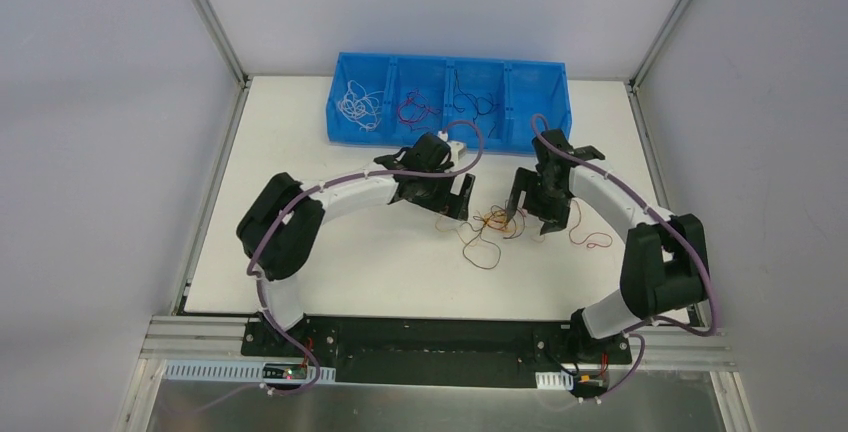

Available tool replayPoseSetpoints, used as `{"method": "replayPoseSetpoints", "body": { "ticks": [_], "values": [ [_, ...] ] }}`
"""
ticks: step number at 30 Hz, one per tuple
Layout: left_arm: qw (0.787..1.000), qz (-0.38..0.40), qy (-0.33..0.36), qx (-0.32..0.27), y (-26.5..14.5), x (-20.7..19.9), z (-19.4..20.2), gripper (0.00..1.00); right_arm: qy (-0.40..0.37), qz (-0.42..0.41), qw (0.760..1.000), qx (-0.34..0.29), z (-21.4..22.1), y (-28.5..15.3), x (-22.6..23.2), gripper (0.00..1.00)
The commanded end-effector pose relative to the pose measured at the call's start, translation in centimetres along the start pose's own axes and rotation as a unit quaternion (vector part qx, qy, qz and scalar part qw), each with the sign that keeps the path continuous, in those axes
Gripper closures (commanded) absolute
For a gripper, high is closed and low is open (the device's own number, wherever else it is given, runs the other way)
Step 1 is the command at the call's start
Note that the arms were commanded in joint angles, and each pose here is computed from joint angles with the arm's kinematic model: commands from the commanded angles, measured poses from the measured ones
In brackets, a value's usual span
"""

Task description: Untangle the cables

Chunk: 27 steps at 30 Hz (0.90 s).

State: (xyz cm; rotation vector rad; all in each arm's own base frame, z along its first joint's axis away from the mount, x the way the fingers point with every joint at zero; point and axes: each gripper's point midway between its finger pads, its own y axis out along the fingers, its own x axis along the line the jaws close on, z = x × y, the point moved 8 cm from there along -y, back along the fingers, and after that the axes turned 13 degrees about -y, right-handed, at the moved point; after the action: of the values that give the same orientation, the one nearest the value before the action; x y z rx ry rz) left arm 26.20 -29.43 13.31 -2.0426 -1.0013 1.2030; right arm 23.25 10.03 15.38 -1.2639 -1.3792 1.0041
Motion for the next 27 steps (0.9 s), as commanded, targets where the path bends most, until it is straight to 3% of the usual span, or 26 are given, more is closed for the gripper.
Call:
{"method": "replayPoseSetpoints", "body": {
  "ticks": [1, 3, 7, 12, 15, 20, 25, 26, 27],
  "values": [
    [0.999, -0.004, 0.028, -0.031, 1.8, -1.0, -2.2, 0.01, -0.007, -0.015, 1.000, -0.019, -1.9, 0.4, 0.8, 0.17],
    [1.000, -0.009, 0.024, -0.015, 2.9, -0.6, -1.8, 0.07, -0.007, -0.016, 1.000, -0.012, -2.1, 1.2, 0.9, 0.19],
    [1.000, -0.022, 0.015, -0.001, 2.9, 0.2, -0.8, 0.52, -0.009, -0.004, 1.000, -0.007, -2.0, 2.2, 0.6, 0.32],
    [0.998, -0.059, -0.001, -0.028, -0.4, 1.8, -0.3, 1.00, -0.008, 0.024, 1.000, 0.000, -0.9, 2.9, -0.4, 0.49],
    [0.995, -0.083, -0.020, -0.057, -3.6, 3.4, -0.7, 1.00, -0.004, 0.027, 1.000, 0.000, -0.2, 2.8, -0.7, 0.56],
    [0.990, -0.069, -0.046, -0.112, -9.5, 6.1, -1.6, 1.00, 0.004, -0.001, 1.000, -0.013, 0.6, 1.6, -0.4, 0.58],
    [0.989, -0.055, -0.029, -0.133, -12.7, 5.7, -1.9, 1.00, 0.009, -0.041, 0.999, -0.023, 0.6, 0.4, 0.7, 0.75],
    [0.991, -0.031, -0.030, -0.126, -12.9, 5.1, -1.7, 0.93, 0.009, -0.047, 0.999, -0.024, 0.6, 0.2, 0.9, 0.79],
    [0.993, 0.014, -0.032, -0.115, -12.8, 4.0, -1.5, 0.77, 0.008, -0.050, 0.998, -0.025, 0.6, 0.0, 1.1, 0.82]
  ]
}}
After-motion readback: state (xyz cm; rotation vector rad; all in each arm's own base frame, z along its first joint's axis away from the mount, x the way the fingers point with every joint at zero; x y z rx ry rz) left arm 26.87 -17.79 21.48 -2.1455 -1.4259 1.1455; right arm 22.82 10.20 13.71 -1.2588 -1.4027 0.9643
